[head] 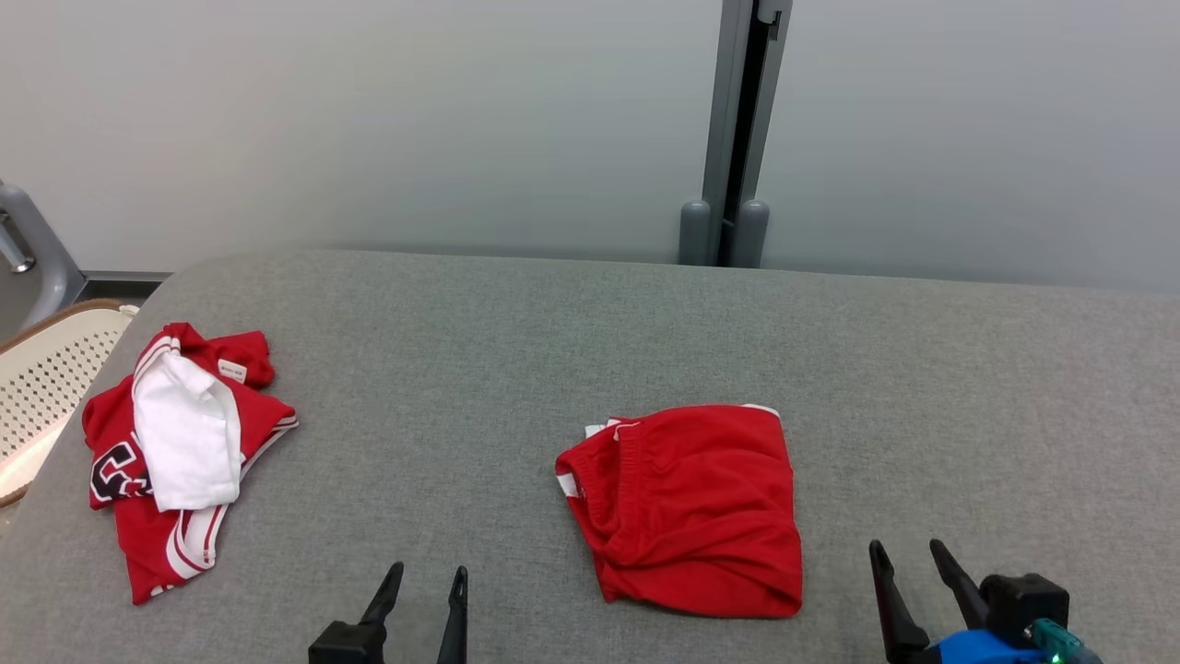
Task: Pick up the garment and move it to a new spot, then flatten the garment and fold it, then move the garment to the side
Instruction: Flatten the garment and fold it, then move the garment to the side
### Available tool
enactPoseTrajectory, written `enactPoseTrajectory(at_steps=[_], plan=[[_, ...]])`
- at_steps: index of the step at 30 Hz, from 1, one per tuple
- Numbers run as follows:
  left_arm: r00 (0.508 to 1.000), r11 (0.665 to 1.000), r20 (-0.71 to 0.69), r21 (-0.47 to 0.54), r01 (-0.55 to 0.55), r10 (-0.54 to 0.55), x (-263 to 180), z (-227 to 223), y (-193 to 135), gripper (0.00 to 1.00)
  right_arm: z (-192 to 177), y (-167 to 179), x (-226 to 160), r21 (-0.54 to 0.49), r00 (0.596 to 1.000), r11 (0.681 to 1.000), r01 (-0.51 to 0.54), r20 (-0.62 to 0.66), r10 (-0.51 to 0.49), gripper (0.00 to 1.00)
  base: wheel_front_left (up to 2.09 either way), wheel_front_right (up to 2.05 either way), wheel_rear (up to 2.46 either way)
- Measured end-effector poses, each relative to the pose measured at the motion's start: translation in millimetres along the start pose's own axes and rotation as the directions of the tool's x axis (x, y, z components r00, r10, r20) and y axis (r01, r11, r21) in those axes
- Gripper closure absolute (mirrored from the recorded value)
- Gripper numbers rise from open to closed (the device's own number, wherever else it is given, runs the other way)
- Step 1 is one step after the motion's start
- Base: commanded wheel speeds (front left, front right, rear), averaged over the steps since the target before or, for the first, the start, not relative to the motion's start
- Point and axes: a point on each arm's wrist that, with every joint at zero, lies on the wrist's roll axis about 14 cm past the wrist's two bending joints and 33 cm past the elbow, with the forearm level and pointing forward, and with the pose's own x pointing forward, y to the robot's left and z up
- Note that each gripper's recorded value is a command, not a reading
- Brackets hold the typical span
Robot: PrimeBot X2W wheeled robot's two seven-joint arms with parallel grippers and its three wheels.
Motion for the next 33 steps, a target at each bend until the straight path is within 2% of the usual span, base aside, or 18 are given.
enactPoseTrajectory(at_steps=[5, 12, 13, 23, 26, 29, 30, 31, 33], plan=[[1.0, 1.0, -0.009, -0.004, 0.011, -0.011, -5.5, -4.9, -5.7, 0.0, -11.9, -4.6, -13.0, 0.028, 0.999, 0.999, 0.021, -0.025, -0.02, 0.0, 0.0, 0.0, 0.0], [1.0, 0.999, -0.012, -0.026, 0.028, -0.029, -2.6, -5.2, -11.7, 0.0, -14.8, 2.4, -9.0, 0.064, 0.999, 0.998, 0.006, -0.036, -0.003, 0.0, 0.0, 0.0, 0.0], [1.0, 0.999, -0.009, -0.049, 0.016, -0.016, -1.2, -4.1, -8.9, 0.0, -16.6, 4.4, -6.4, 0.074, 0.999, 0.997, 0.002, -0.044, 0.002, 0.0, 0.0, 0.0, 0.0], [0.999, 0.998, -0.037, -0.056, -0.003, 0.001, 7.3, -9.3, -1.7, 0.0, -3.3, 45.8, 56.8, 0.021, 0.988, 0.991, -0.133, -0.073, 0.134, 0.0, 0.0, 0.0, 0.0], [0.997, 0.994, -0.054, -0.09, -0.056, 0.052, 6.2, -14.1, 12.3, 0.0, -14.0, 50.9, 71.5, 0.003, 0.981, 0.989, -0.147, -0.125, 0.146, 0.0, 0.0, 0.0, 0.0], [0.994, 0.991, -0.067, -0.095, -0.095, 0.089, 4.3, -17.7, 23.9, 0.0, -39.7, 51.8, 75.3, 0.0, 0.965, 0.989, -0.147, -0.219, 0.144, 0.0, 0.0, 0.0, 0.0], [0.993, 0.99, -0.071, -0.096, -0.102, 0.095, 4.2, -18.5, 26.1, 0.0, -48.9, 51.8, 74.6, -0.001, 0.958, 0.989, -0.148, -0.249, 0.143, 0.05, 0.0, 0.0, 0.0], [0.992, 0.99, -0.075, -0.094, -0.108, 0.101, 3.8, -19.8, 28.0, 0.0, -53.9, 51.9, 75.4, -0.002, 0.954, 0.989, -0.148, -0.264, 0.142, 0.43, 0.0, 0.0, 0.0], [0.989, 0.988, -0.089, -0.096, -0.124, 0.115, 3.5, -23.9, 32.3, 0.0, -59.1, 53.4, 79.9, 0.008, 0.949, 0.989, -0.149, -0.28, 0.146, 1.0, 0.0, 0.0, 0.0]])
